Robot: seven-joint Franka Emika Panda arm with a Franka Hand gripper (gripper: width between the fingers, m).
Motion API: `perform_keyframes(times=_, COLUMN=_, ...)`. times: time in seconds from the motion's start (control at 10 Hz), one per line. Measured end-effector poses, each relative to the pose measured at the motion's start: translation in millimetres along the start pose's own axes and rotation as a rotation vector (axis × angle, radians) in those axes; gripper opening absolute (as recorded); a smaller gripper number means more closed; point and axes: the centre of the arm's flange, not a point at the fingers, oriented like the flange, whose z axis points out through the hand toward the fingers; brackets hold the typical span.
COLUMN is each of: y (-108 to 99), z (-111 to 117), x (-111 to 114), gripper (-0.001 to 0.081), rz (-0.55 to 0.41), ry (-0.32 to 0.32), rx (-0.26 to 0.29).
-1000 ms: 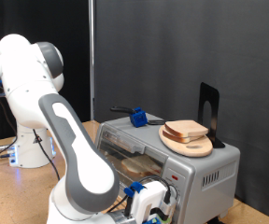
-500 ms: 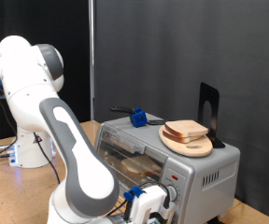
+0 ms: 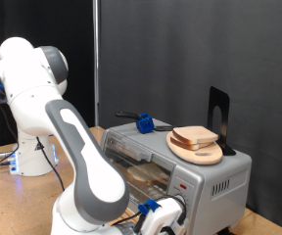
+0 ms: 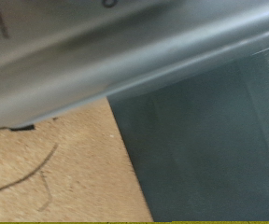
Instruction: Make a piece of toast with the oven
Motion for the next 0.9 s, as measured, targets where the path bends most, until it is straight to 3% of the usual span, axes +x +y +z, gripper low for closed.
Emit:
perform_keyframes(times=0.5, y=-5.5, z=-1.7, x=-0.3, gripper=0.0, rz=0.177, ry=0.045, rx=-0.086)
perform_keyframes(times=0.9, y=-5.3, z=-2.2, x=-1.3, gripper=0.0, rz=0.262, ry=0.011, rx=-0.146)
